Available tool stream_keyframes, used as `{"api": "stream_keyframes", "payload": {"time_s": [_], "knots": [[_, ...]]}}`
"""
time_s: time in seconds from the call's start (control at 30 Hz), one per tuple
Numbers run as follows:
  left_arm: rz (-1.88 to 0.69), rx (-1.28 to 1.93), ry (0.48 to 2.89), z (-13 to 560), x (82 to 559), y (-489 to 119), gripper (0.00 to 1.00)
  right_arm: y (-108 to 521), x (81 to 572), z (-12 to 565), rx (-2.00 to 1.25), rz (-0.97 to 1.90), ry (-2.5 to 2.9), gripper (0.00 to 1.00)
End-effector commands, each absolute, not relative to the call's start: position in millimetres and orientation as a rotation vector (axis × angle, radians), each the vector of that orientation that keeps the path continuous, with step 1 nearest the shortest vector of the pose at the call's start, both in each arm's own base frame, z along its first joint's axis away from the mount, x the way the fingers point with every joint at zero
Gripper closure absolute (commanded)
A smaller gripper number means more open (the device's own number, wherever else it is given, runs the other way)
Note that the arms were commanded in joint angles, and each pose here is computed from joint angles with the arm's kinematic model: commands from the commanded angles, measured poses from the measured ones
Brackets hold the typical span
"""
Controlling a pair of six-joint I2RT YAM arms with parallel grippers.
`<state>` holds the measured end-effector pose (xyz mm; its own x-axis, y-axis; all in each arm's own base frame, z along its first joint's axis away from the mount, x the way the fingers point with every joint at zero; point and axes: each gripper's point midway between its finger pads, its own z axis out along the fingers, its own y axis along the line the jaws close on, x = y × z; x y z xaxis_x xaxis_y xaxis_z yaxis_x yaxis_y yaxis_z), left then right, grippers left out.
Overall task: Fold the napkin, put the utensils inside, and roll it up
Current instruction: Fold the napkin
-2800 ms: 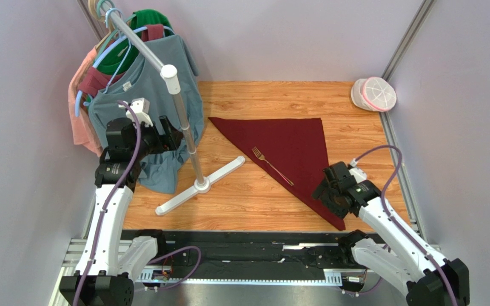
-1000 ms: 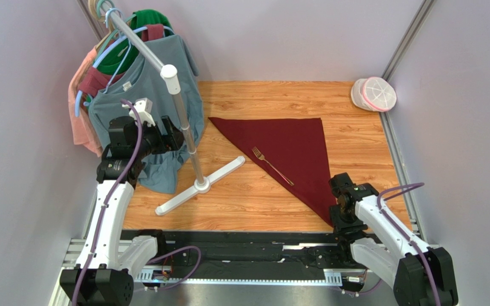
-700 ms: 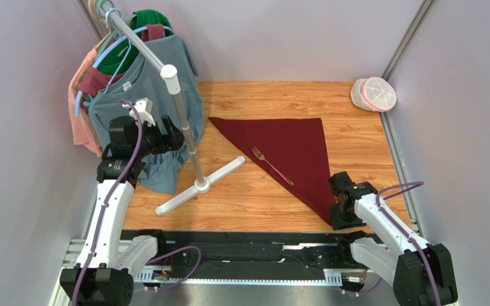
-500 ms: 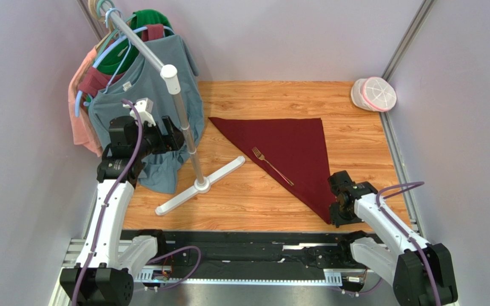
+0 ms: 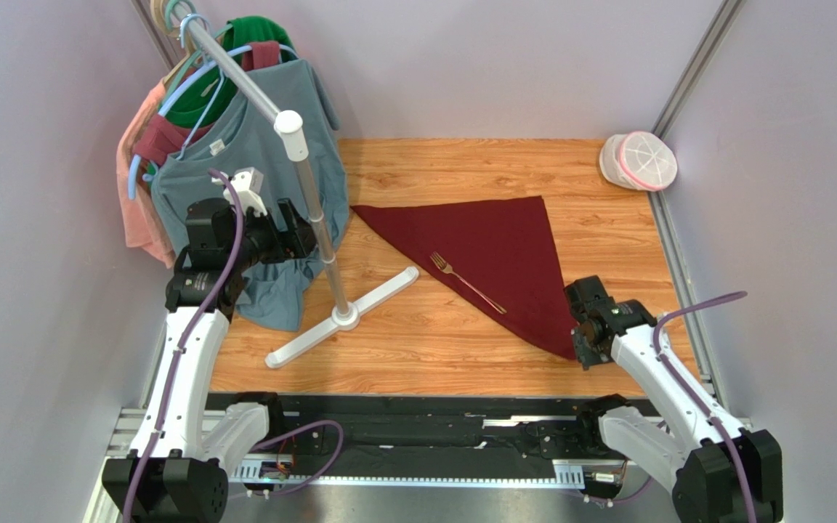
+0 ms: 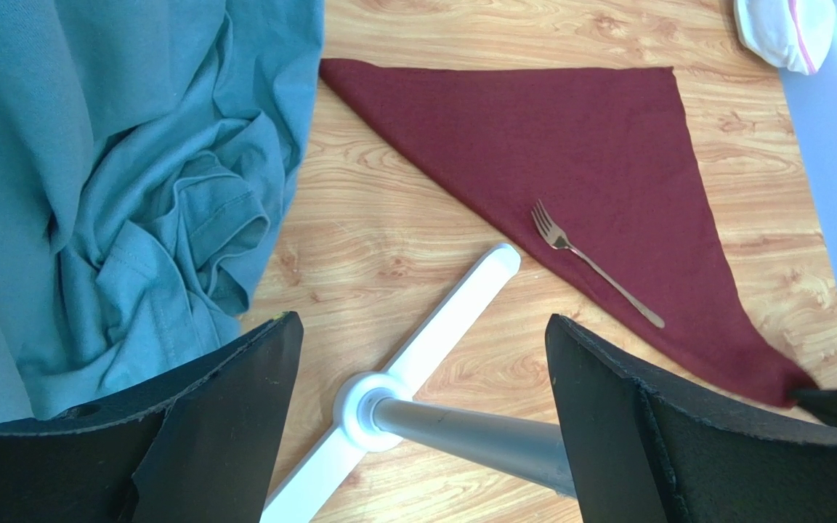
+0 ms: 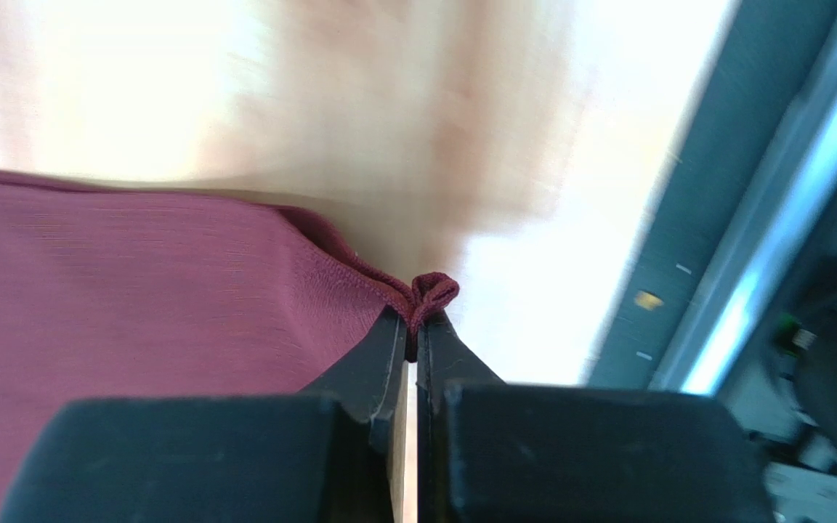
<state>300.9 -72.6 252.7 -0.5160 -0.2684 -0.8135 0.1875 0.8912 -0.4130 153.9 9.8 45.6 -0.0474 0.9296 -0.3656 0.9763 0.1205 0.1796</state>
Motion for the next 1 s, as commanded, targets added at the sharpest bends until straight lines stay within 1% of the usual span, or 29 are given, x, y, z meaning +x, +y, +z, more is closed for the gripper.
{"api": "stream_keyframes", "payload": {"time_s": [0.0, 0.23, 0.47, 0.57, 0.7, 0.83, 0.97], "knots": [[-0.588, -0.048, 1.992, 263.7, 305.2, -75.3, 0.09, -25.0, 182.1, 84.4, 1.705, -0.277, 1.835, 1.0], [-0.59, -0.052, 1.991, 262.7, 305.4, -75.5, 0.09, -46.0, 198.7, 106.8, 1.65, -0.381, 1.704, 1.0], [-0.603, -0.047, 1.988, 263.2, 305.5, -77.3, 0.09, -37.3, 235.3, 133.7, 1.499, -0.322, 1.743, 1.0], [-0.6, -0.047, 1.989, 262.5, 305.5, -77.0, 0.09, -17.1, 261.3, 144.7, 1.35, -0.26, 1.805, 1.0], [-0.6, -0.047, 1.989, 262.3, 305.9, -77.0, 0.09, 25.2, 300.3, 162.0, 1.129, -0.149, 1.849, 1.0], [-0.599, -0.048, 1.991, 261.6, 305.9, -76.7, 0.09, 81.3, 320.0, 171.6, 0.873, -0.055, 1.889, 1.0], [-0.602, -0.045, 1.986, 262.8, 305.9, -77.0, 0.09, 121.0, 341.3, 172.3, 0.788, 0.032, 1.897, 1.0]]}}
